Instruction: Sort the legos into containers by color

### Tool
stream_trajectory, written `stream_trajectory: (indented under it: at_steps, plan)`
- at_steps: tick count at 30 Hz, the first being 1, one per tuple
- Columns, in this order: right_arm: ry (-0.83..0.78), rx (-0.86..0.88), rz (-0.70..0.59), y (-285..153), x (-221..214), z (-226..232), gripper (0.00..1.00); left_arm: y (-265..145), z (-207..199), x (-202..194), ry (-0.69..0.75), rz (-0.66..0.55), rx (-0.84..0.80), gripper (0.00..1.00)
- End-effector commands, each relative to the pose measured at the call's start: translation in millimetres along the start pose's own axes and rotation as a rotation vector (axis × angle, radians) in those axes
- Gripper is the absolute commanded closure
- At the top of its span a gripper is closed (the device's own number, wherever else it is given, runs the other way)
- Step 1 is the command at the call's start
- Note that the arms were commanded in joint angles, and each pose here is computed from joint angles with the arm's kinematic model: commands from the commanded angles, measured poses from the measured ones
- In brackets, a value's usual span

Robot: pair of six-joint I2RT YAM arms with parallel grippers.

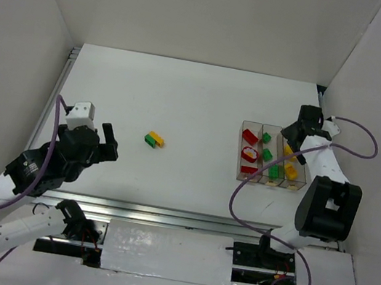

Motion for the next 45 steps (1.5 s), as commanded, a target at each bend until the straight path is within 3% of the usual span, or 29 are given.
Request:
stream_trajectory:
  at_steps: [1,5,6,10,13,14,16,17,18,24,30,33,40,45]
  plan:
    - [-0.059,0.238,-0.018,-42,6,34,0.04,0,-3,8,-0.016,-0.025,-0.009,0.0]
    - [-0.412,0.709,0.05,-134,-65,97,0.03,-5,9,11,-0.06,-0.05,0.051,0.01]
    - [-0.545,0.899,0.135,-172,-107,113,0.0,-8,17,11,-0.087,-0.063,0.088,0.0]
    - [-0.881,1.15,0.284,-229,-195,132,0.0,-13,26,12,-0.135,-0.094,0.119,0.0]
    - [-1.045,1.086,0.371,-223,-253,137,0.0,-14,25,13,-0.132,-0.103,0.101,0.0]
    - [-1.089,1.125,0.342,-243,-266,149,0.0,-13,24,13,-0.128,-0.099,0.1,0.0]
    - [-1.185,0.979,0.336,-216,-301,151,0.0,-10,22,12,-0.114,-0.087,0.102,0.0]
    - [-1.195,1.005,0.306,-231,-308,168,0.0,-9,20,11,-0.107,-0.078,0.098,0.0]
    - [-1.246,0.942,0.322,-211,-330,168,0.0,-8,19,11,-0.095,-0.074,0.097,0.0]
    - [-1.408,0.895,0.292,-197,-376,181,0.0,-1,9,10,-0.057,-0.052,0.067,0.01]
    - [-1.44,0.849,0.278,-177,-398,176,0.02,5,3,7,-0.017,-0.017,0.064,0.01]
    - [-1.458,0.832,0.296,-169,-405,175,0.12,6,1,6,-0.009,-0.011,0.056,0.01]
    - [-1.471,0.903,0.323,-172,-418,180,0.17,8,-1,6,-0.001,-0.006,0.053,0.0]
    - [-1.428,0.972,0.316,-176,-422,184,0.48,8,-1,6,0.0,-0.005,0.051,0.01]
Point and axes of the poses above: each gripper's point midway between its finger pads, its own y axis out along the fingers, its own z axis along the line the jaws close on, x = y × z, the point moved 4 cm from there along -y, back along the fingers, and after that the axes turned 9 degrees about y, right-handed, at the moved point
